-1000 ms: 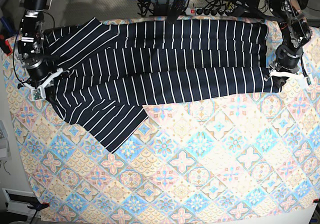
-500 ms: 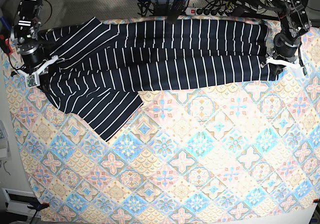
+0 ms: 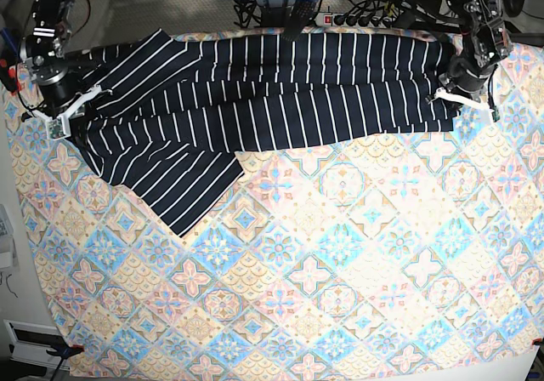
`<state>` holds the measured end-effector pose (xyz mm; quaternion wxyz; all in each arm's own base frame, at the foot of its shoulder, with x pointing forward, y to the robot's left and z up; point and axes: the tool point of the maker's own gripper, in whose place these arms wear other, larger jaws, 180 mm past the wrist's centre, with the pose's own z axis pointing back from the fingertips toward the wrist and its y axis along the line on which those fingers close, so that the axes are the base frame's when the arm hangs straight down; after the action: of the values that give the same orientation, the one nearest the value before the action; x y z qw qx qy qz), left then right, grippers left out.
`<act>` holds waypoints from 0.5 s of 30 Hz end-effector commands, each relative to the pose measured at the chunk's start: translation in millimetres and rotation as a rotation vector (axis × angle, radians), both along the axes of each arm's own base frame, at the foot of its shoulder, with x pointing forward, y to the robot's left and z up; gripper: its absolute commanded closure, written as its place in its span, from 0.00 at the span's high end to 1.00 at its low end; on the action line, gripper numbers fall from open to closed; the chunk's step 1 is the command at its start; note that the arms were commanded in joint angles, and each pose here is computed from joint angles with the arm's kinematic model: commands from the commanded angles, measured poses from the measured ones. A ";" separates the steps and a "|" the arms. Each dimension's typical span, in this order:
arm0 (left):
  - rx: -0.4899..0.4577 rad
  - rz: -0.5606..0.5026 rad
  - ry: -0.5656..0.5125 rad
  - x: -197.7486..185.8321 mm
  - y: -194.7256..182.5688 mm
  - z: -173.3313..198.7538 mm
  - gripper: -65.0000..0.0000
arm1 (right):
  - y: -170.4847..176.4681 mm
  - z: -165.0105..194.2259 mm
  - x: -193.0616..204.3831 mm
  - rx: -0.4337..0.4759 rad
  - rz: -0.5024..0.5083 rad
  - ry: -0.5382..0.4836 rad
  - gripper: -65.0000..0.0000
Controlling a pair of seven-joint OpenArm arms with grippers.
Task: Fold the T-shirt properly
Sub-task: 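Pull both side edges away from the robot, folding the shirt lengthwise, then regrasp the shirt's side edge with the right gripper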
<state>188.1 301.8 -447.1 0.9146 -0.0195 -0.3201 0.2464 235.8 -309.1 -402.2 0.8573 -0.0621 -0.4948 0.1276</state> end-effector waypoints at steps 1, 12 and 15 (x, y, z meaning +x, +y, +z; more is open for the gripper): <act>0.019 -0.003 -0.030 6.0 6.2 9.3 0.06 | -8.7 16.8 7.7 -0.017 -0.004 -0.055 0.02; 0.022 0.009 -0.037 6.7 9.0 10.8 0.27 | -43.9 40.5 21.2 -0.011 -0.188 -0.134 0.34; 0.022 0.009 -0.038 7.3 9.0 11.1 0.27 | -38.8 46.9 33.6 -0.005 -0.178 -0.155 0.34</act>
<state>187.7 304.9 -446.1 0.9132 -0.0173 -0.3213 0.2503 262.7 -339.8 -373.4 0.8395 -0.1060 -0.5313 0.0417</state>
